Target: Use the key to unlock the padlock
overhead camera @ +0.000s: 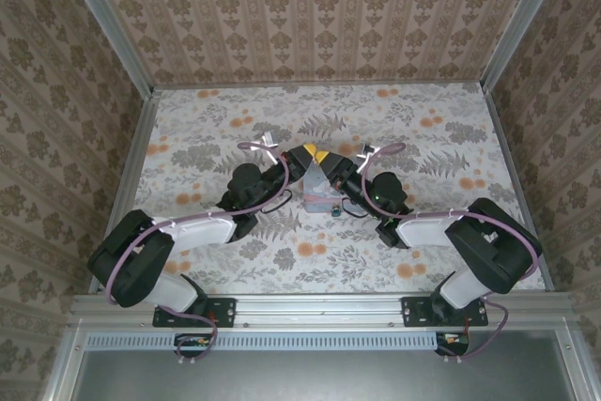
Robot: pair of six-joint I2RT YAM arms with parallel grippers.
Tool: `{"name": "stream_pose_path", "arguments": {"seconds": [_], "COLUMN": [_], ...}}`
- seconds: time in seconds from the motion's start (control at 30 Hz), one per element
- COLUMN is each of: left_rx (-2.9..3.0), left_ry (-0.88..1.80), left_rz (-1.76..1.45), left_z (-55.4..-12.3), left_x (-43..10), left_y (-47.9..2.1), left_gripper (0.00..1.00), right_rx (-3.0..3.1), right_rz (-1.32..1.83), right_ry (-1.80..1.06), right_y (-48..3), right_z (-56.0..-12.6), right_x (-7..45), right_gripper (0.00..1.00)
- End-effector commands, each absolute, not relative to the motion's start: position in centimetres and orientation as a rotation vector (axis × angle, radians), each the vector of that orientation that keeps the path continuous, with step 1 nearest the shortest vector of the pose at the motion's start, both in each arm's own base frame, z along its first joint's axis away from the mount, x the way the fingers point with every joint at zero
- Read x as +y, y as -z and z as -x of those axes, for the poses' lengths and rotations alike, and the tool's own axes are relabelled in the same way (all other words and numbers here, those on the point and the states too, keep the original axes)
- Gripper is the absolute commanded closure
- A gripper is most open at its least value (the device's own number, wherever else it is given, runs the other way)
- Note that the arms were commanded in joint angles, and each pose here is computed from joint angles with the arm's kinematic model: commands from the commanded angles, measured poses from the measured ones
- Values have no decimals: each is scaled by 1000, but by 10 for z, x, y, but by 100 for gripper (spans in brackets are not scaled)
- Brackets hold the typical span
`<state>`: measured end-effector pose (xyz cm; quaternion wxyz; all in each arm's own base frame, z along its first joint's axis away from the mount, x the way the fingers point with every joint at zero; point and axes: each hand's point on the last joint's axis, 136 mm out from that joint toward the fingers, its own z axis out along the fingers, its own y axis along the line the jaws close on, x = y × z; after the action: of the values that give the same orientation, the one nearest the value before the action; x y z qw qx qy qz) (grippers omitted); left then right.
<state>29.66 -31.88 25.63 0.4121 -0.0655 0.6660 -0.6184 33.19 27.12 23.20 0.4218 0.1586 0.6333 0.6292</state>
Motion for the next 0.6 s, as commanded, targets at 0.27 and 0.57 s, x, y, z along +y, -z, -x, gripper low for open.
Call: {"name": "stream_pose_path", "arguments": {"seconds": [0.27, 0.57], "left_rx": [1612, 1610], "left_ry": [1583, 1575], "left_rz": [183, 193], "left_z": [-292, -295], "left_x": [-315, -316], "left_y": [-271, -271], "left_gripper": [100, 100], "right_rx": [1514, 1529], "right_rz": [-352, -334], "right_ry": [-1617, -1631], "right_y": [-253, -251], "right_z": [-329, -324], "right_x": [274, 279], "right_gripper": [61, 65]}}
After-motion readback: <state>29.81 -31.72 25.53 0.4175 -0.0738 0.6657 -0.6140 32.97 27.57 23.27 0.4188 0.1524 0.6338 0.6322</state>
